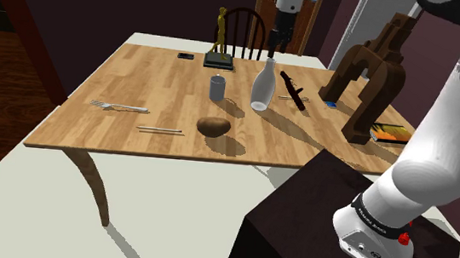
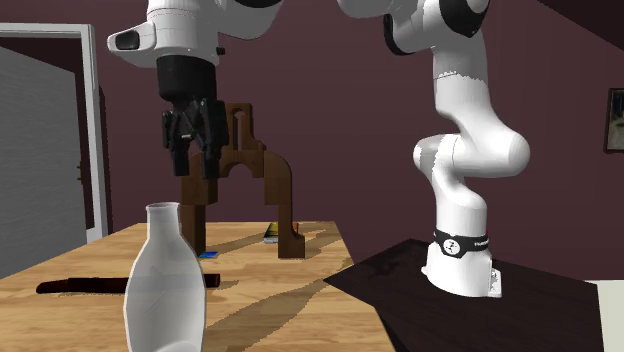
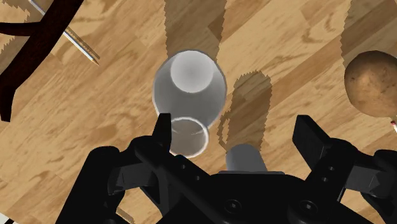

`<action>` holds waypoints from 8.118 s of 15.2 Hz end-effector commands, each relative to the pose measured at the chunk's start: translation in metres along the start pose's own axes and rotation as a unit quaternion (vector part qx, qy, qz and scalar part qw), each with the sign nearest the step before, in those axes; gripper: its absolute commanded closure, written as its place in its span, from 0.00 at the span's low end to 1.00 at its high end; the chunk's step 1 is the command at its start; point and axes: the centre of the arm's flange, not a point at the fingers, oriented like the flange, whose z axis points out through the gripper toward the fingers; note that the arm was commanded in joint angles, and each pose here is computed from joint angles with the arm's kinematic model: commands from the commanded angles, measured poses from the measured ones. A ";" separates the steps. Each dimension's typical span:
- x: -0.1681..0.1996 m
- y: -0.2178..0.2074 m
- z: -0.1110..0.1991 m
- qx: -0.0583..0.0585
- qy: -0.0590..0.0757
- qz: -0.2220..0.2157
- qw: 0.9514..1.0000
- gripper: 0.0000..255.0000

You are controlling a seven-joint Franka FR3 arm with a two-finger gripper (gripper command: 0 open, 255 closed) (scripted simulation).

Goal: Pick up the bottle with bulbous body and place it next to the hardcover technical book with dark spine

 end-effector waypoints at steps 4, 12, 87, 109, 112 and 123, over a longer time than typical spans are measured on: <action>0.042 0.037 0.028 0.004 -0.003 0.001 1.000 0.00; 0.041 0.037 0.068 0.004 -0.003 0.001 1.000 0.00; -0.459 0.250 -0.002 0.004 -0.003 0.001 1.000 1.00; -0.726 0.364 0.007 0.004 -0.003 0.001 1.000 1.00; -0.762 0.379 0.008 0.004 -0.003 0.001 1.000 1.00; -0.760 0.380 0.066 0.004 -0.003 0.001 1.000 1.00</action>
